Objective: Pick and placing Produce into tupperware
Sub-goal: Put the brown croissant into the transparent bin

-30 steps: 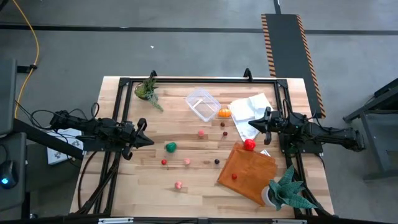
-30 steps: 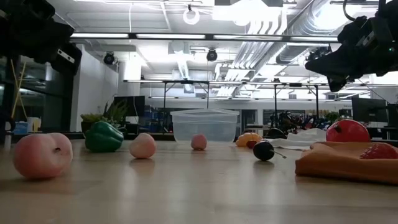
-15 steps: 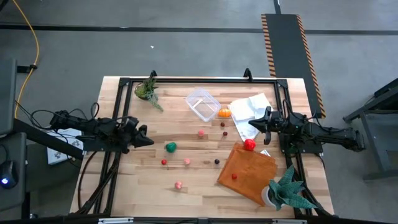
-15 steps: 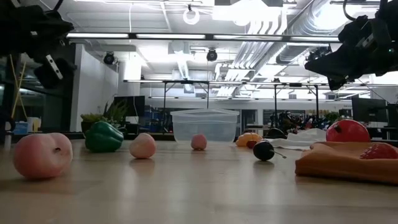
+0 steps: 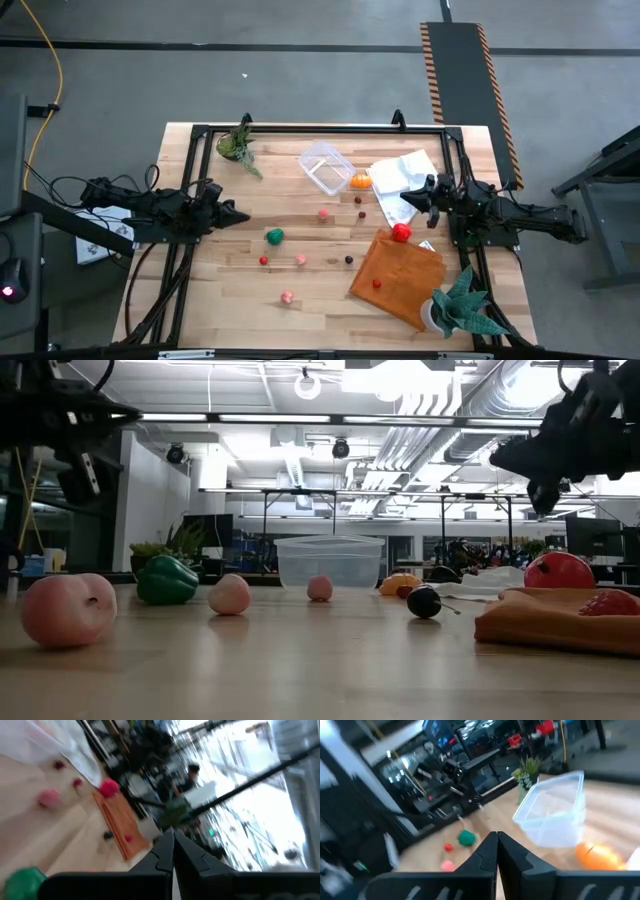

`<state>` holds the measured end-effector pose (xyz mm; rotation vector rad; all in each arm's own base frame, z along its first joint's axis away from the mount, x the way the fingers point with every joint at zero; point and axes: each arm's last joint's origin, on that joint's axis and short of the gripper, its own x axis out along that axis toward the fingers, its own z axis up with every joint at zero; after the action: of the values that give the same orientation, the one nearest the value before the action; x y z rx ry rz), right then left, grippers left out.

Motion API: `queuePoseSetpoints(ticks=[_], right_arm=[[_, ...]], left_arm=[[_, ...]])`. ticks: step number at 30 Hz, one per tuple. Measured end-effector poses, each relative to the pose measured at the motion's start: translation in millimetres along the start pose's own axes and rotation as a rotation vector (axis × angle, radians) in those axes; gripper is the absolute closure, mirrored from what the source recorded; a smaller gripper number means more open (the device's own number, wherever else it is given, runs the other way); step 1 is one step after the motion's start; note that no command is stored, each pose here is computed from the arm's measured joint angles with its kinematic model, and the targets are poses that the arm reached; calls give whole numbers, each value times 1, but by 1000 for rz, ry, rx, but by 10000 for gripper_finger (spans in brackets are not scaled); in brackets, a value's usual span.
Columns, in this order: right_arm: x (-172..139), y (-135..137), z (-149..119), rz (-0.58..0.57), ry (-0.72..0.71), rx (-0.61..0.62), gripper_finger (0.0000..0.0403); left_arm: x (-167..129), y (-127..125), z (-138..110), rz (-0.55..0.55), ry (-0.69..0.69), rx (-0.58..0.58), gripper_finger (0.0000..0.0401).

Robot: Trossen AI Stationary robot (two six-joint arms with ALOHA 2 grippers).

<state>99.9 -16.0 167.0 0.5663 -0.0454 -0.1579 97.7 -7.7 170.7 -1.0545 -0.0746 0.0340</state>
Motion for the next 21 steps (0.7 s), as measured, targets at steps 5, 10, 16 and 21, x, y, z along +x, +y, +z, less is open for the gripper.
queuePoseSetpoints(ticks=[5, 10, 16, 21], right_arm=[[0, 1, 2, 12, -17, 335, 403], [0, 0, 3, -23, -60, 521, 403], [0, -3, 4, -80, -137, 651, 403], [-2, -5, 10, -126, -317, 872, 403]], left_arm=[[0, 1, 2, 33, -61, -39, 400], [0, 1, 2, 41, -73, -22, 400], [0, 1, 2, 42, -77, -21, 400], [0, 1, 3, 49, -88, -20, 400]])
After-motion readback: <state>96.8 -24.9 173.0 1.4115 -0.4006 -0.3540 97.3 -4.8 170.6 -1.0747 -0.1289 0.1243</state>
